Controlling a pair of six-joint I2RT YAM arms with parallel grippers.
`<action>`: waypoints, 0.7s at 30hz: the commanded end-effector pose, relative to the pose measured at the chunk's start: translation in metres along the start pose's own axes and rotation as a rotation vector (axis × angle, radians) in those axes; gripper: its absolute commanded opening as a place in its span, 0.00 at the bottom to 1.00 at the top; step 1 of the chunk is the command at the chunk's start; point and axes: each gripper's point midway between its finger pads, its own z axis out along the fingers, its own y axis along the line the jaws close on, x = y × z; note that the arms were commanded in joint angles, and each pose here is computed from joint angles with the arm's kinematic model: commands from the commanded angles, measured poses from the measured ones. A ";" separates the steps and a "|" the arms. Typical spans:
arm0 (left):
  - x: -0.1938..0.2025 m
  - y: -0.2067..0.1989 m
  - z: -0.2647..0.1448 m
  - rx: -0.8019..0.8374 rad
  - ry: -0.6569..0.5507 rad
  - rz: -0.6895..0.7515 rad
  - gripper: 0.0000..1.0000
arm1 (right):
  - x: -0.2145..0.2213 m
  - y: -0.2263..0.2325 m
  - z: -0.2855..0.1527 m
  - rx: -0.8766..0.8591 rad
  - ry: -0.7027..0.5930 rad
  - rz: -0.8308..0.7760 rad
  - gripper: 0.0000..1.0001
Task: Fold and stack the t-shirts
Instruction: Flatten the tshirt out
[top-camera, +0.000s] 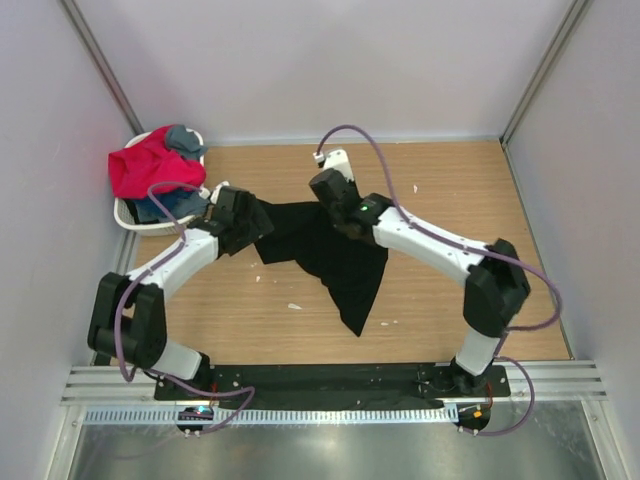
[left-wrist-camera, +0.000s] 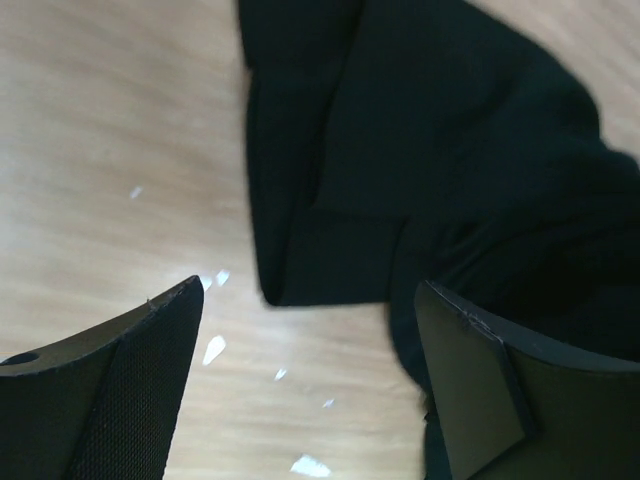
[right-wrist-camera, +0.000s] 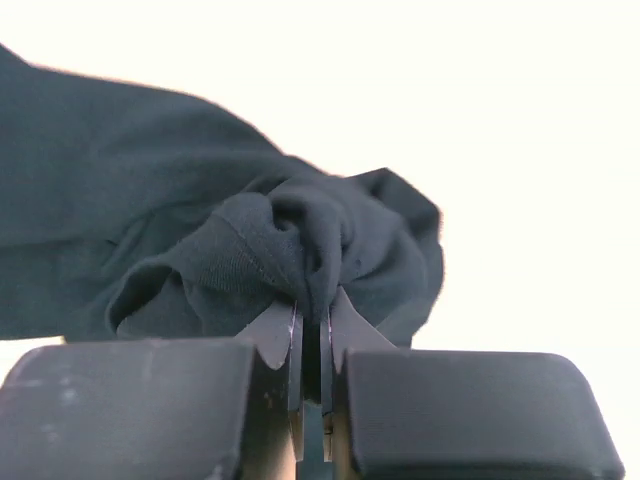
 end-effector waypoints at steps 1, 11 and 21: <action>-0.040 -0.039 0.015 0.090 -0.107 -0.048 0.86 | -0.038 -0.029 -0.042 -0.063 -0.103 0.092 0.01; -0.032 -0.050 0.079 0.036 -0.064 -0.179 0.75 | 0.017 -0.070 -0.050 -0.045 -0.032 0.160 0.01; -0.021 -0.056 0.088 0.049 -0.052 -0.186 0.41 | 0.031 -0.105 -0.054 0.003 -0.005 0.203 0.01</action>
